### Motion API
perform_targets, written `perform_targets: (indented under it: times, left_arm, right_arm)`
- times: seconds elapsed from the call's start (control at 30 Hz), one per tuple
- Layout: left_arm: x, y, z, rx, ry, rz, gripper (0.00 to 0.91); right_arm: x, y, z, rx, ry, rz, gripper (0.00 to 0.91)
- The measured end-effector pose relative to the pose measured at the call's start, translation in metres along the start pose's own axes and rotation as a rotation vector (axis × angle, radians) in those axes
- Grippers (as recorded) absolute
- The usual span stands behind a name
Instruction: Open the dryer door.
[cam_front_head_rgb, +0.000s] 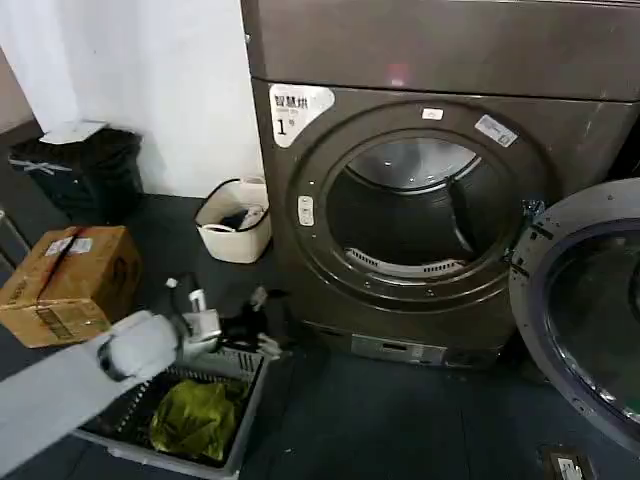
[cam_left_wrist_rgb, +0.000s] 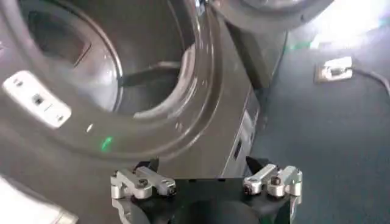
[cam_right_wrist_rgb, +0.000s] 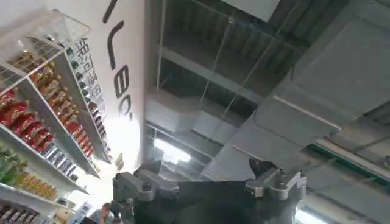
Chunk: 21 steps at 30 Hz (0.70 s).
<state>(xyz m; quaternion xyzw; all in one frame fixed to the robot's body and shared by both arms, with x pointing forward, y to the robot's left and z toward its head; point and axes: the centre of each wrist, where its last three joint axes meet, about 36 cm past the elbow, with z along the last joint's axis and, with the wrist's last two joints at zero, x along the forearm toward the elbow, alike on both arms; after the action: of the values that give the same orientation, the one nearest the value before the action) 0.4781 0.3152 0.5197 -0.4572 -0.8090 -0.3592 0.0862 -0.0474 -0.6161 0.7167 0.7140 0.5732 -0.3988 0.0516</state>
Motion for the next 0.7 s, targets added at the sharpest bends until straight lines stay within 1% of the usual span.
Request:
perform_targets:
  times: [0.13,0.37,0.6,0.7]
  left_arm:
    - [0.024,0.005,0.015,0.02,0.094,-0.018,0.907]
    - [0.055,0.017,0.039,0.033,0.254,-0.007,0.907]
    - [0.074,0.02,0.061,0.042,0.365,-0.003,0.907]
    - [0.08,0.016,0.07,0.044,0.406,0.014,0.907]
  right_arm:
    - [-0.001,0.0,0.002,-0.001,0.0,0.0,0.907]
    - [-0.001,0.001,0.005,-0.003,0.002,0.004,0.907]
    - [0.0,0.003,0.006,-0.006,0.003,0.004,0.907]
    - [-0.001,0.003,0.007,-0.006,0.005,0.003,0.907]
